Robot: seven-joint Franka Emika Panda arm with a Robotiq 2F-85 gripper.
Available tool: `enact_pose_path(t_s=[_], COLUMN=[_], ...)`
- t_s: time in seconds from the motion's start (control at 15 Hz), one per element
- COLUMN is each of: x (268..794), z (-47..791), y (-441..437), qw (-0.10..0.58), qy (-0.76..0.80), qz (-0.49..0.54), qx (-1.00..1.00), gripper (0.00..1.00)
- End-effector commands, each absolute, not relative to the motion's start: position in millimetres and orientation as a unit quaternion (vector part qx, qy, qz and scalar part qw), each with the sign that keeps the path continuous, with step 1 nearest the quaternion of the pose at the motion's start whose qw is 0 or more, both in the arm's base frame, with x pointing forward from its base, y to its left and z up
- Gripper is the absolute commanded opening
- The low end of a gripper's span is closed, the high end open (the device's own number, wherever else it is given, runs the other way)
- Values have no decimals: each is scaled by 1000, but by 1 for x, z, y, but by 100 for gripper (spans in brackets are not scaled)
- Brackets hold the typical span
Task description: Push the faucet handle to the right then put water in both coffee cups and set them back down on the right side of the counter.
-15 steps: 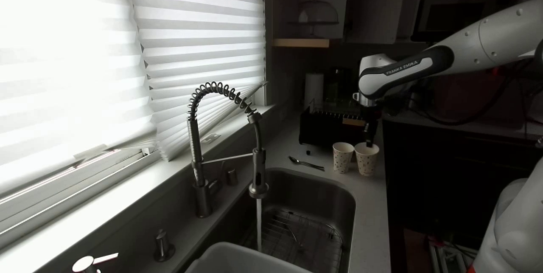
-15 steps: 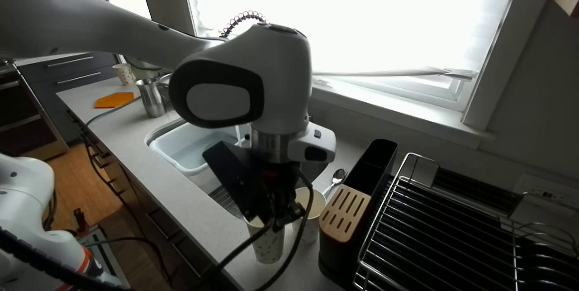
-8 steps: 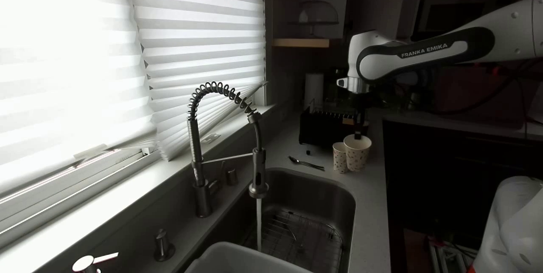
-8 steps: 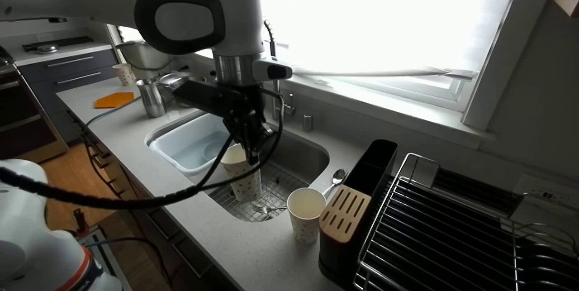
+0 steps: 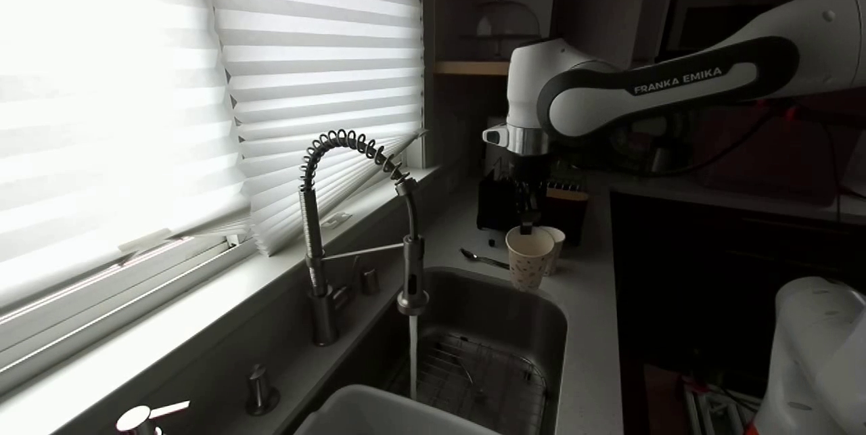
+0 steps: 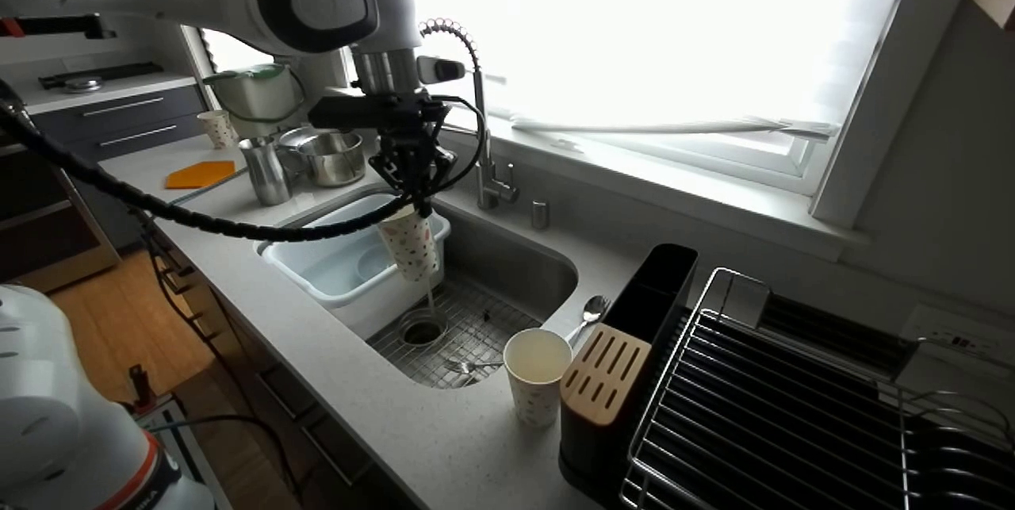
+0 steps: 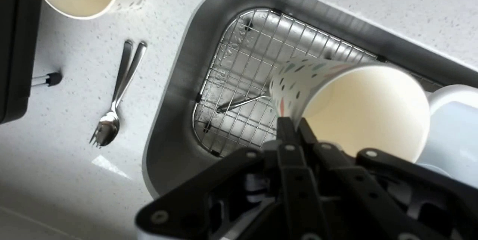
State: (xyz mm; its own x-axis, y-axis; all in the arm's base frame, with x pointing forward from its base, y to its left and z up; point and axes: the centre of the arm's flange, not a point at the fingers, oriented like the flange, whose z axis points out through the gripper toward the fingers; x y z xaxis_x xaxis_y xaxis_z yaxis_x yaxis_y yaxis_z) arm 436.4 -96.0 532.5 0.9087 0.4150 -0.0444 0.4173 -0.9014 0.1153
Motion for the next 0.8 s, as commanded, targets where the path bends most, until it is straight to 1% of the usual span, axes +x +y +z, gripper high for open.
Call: enact_pose_path(t_s=[0.0, 0.27, 0.33, 0.53, 0.73], x=[439, 440, 440, 464, 493], z=[531, 530, 530, 512, 495], y=[-94, -97, -98, -89, -76], qw=[61, 60, 60, 20, 0], qy=[217, 219, 220, 195, 183], qz=[-11, -13, -13, 40, 83], qx=[974, 974, 974, 980, 980], gripper=[4, 4, 1, 1, 1])
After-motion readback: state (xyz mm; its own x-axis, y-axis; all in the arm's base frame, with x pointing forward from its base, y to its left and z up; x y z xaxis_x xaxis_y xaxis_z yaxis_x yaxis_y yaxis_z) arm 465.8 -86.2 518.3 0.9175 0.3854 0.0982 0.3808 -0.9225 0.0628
